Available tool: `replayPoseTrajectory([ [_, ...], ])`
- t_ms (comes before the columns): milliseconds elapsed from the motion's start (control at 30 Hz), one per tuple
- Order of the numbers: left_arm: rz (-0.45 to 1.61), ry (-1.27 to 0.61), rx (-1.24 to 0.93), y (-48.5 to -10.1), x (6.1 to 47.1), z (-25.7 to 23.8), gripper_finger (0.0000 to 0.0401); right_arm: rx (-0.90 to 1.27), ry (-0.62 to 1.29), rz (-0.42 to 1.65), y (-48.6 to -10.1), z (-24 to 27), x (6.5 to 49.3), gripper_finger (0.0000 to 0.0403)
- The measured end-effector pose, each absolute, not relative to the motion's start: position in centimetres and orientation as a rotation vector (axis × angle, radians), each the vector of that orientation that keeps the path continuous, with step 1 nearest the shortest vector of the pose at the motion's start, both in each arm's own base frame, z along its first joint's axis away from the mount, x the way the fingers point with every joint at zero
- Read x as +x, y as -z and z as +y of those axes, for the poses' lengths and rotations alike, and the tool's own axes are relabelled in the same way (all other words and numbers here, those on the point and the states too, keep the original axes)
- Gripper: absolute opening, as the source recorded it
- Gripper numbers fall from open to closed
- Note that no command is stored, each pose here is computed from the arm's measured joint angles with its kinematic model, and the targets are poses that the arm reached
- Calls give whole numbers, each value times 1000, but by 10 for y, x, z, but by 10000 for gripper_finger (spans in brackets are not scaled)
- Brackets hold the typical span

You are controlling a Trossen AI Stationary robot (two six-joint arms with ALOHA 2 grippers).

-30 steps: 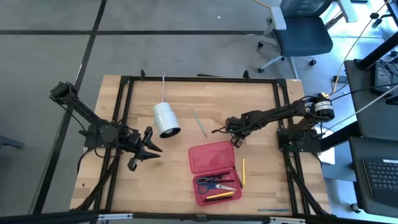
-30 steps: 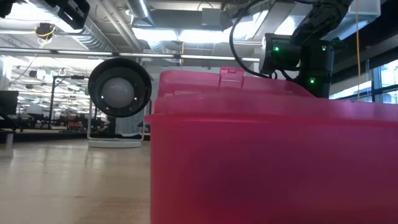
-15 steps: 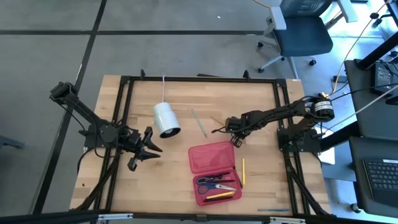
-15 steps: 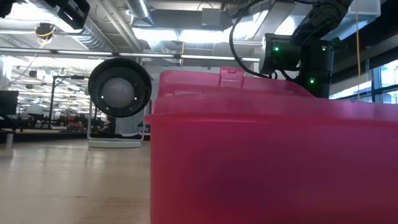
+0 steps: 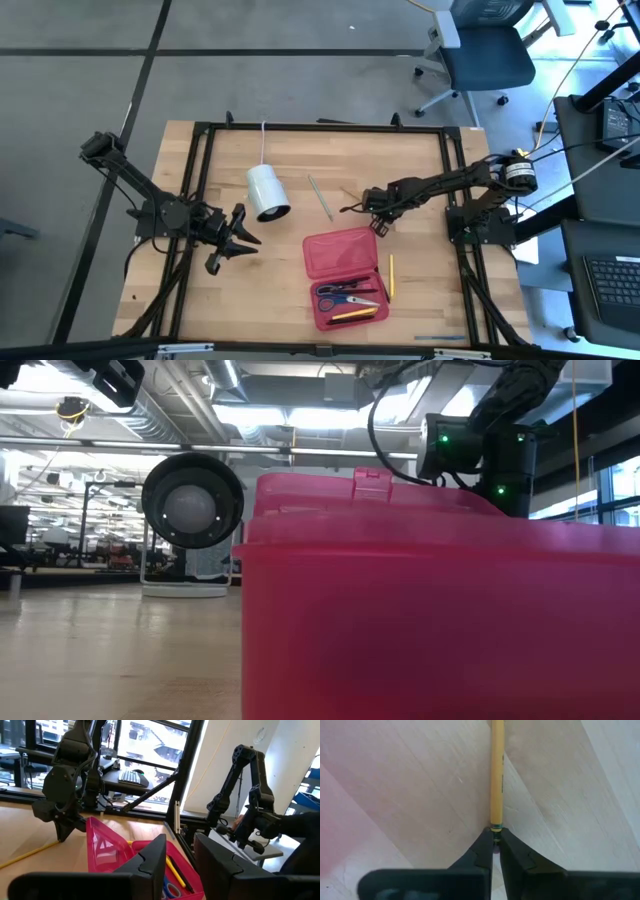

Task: Pick & place school supplies into a supply box
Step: Put the yellow pencil into the pink supply box

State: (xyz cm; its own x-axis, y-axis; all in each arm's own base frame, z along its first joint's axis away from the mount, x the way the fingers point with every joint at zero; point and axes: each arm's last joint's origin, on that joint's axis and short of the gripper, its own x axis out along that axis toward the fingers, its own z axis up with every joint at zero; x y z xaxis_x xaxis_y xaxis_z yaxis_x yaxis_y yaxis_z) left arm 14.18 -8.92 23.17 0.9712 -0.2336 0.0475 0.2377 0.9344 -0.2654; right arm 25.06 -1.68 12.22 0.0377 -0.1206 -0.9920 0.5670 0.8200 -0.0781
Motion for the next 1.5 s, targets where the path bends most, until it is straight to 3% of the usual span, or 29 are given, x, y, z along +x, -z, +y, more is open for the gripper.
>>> replayPoseTrajectory([
  [900, -15, 240, -273, -232, 142, -89, 95, 344, 593, 1585, -138, -17, 242, 21],
  [1500, -15, 240, -273, -232, 142, -89, 94, 381, 553, 1204, -226, -12, 206, 21],
])
